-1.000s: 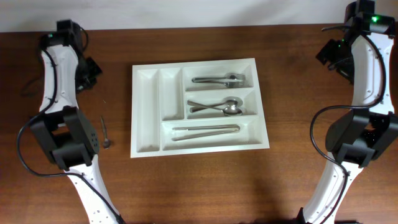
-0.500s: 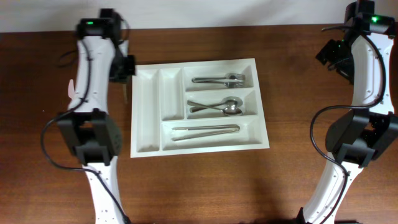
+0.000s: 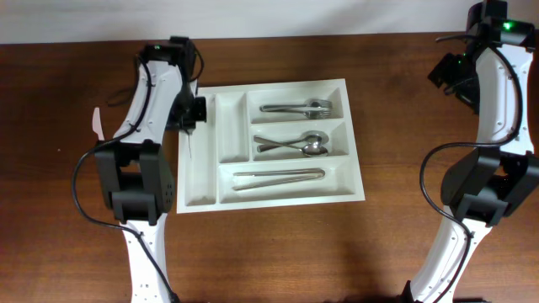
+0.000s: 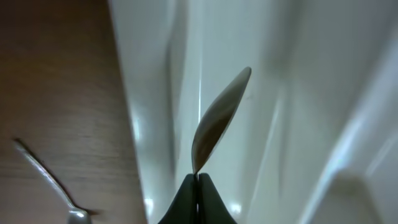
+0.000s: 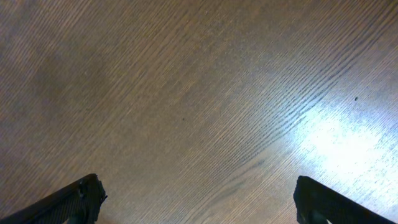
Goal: Pack container
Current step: 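Carry the spoon right and release it into the tray's left compartment, then move the left gripper back left and lower it over the pink knife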
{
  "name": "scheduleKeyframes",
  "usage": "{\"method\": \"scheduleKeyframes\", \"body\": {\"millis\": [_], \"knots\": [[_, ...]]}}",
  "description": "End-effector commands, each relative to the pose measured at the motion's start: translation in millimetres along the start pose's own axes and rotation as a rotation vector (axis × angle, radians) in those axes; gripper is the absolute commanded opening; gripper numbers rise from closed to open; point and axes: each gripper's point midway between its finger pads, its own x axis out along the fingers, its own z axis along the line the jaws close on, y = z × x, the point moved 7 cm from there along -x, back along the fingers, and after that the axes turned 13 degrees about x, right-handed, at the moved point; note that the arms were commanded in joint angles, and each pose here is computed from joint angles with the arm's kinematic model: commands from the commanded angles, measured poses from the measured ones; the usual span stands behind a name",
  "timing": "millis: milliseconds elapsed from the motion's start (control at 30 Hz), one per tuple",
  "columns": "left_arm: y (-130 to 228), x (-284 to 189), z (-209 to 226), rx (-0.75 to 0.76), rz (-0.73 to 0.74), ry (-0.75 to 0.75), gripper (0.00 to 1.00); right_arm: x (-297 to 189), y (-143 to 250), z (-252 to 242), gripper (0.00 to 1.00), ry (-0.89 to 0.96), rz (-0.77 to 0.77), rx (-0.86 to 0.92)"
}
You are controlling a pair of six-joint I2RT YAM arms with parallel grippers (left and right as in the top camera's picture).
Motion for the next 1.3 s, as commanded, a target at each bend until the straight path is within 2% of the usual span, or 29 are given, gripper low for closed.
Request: {"method": "scheduleKeyframes", "body": {"millis": [0,67,167,233,267,300,500,900,1033,1200,1267], "knots": [[6,18,-2,-0.033,0.045,0.012,0.02,-11,0,0,0.99,-0.017,-0.015,-0.001],[6,19,-2,-0.033,0.046,0.012,0.04,-11,0,0,0.99,-0.017,-0.015,-0.001],[6,19,-2,-0.033,0.043,0.012,0.24,-11,0,0,0.99,-0.017,-0.015,-0.001],[6,19,-2,-0.033,0.042,0.012,0.61,-11,0,0,0.99,-0.017,-0.015,-0.001],[6,19,-2,-0.033,0.042,0.012,0.73,-11,0,0,0.99,-0.017,-0.015,-0.001],[6,19,-2,-0.033,0.041,0.012,0.79,-11,0,0,0.99,-0.017,-0.015,-0.001],[0,3,-3,-0.033,0.006,0.033,0.80,-11,0,0,0.99,-0.017,-0.016,-0.001],[-17,-104,15,-0.071,-0.267,0.026,0.77,-11,0,0,0.99,-0.017,-0.015,-0.001],[-6,-129,56,-0.264,-0.309,-0.035,0.77,-11,0,0,0.99,-0.017,-0.015,-0.001],[21,-123,123,-0.533,-0.233,-0.134,0.77,-11,0,0,0.99,-0.017,-0.016,-0.001],[29,-118,144,-0.578,-0.214,-0.140,0.77,-11,0,0,0.99,-0.017,-0.015,-0.001]]}}
